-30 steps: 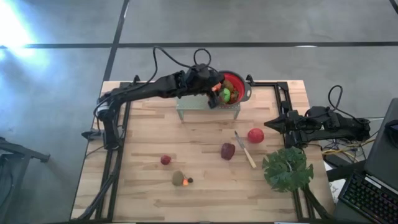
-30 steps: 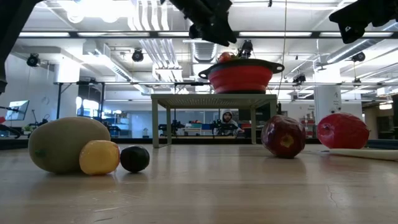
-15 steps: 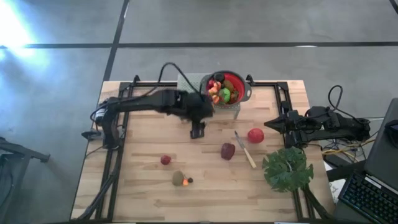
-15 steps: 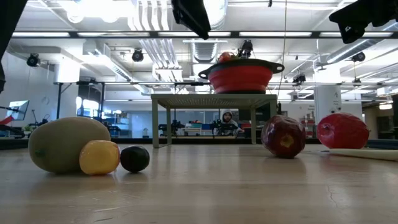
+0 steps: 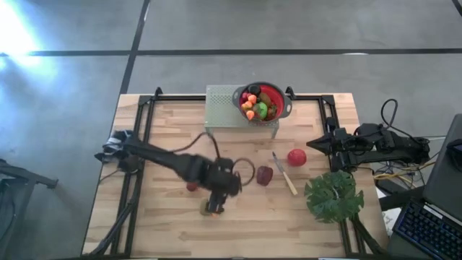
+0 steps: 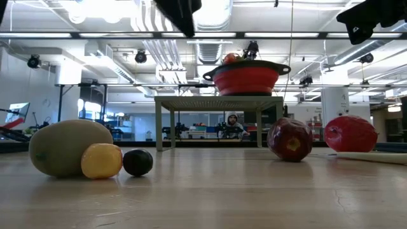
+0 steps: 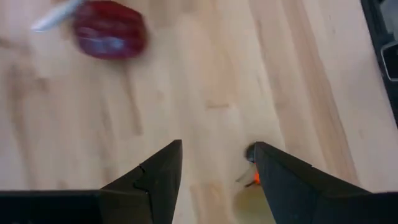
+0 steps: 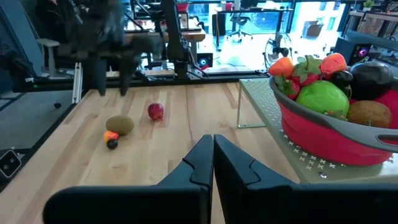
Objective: Pick & Place Fruit
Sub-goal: Put the orange peach into the black strainer bowl on the shelf
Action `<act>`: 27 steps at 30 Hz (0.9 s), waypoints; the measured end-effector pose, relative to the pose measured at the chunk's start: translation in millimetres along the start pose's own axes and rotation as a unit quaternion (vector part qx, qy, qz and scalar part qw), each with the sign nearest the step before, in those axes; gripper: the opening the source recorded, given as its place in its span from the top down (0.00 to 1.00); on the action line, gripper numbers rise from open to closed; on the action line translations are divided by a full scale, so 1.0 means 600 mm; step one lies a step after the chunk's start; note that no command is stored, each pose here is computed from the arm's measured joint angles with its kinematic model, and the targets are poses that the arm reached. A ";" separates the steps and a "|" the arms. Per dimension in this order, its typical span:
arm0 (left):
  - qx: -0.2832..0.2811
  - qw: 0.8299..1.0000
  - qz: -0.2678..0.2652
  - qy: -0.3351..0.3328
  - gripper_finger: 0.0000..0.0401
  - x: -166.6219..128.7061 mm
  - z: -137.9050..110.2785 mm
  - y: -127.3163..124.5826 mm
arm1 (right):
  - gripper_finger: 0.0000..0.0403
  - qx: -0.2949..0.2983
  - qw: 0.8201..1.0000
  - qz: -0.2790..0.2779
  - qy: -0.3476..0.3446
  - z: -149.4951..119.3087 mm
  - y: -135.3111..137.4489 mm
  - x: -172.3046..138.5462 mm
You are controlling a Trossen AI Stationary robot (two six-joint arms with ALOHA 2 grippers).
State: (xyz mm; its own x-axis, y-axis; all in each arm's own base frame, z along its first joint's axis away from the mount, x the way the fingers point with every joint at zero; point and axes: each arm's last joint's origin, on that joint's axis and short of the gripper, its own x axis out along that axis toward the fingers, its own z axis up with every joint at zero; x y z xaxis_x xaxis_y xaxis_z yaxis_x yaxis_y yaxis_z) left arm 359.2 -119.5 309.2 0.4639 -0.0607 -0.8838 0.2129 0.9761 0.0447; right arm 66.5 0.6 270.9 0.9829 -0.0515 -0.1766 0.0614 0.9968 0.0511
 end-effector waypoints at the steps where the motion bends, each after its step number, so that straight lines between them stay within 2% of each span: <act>1: 0.004 1.000 -0.003 0.001 0.49 0.011 -0.005 -0.010 | 0.98 0.000 1.000 0.000 0.000 0.000 0.000 0.000; 8: 0.031 0.999 -0.019 0.013 0.49 0.076 -0.049 -0.052 | 0.98 0.000 1.000 0.000 0.000 0.000 0.000 0.000; 18: -0.024 0.997 -0.041 0.056 0.49 0.128 -0.103 -0.064 | 0.98 0.000 1.000 0.000 0.000 0.000 0.000 0.000; 23: -0.054 0.995 -0.068 0.052 0.49 0.139 -0.110 -0.069 | 0.98 0.000 1.000 0.000 0.000 0.000 0.000 0.000; 27: -0.053 0.995 -0.072 0.050 0.49 0.138 -0.111 -0.077 | 0.98 0.000 1.000 0.000 0.000 0.000 0.000 0.000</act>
State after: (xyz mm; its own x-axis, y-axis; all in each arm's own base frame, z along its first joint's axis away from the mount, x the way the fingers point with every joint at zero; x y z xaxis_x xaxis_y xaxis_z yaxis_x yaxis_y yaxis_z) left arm 330.6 -155.4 202.7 0.3467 -0.1857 -0.9194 0.1775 0.9755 -0.1300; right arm 66.5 0.6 270.9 0.9829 -0.0514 -0.1766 0.0613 0.9968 0.0511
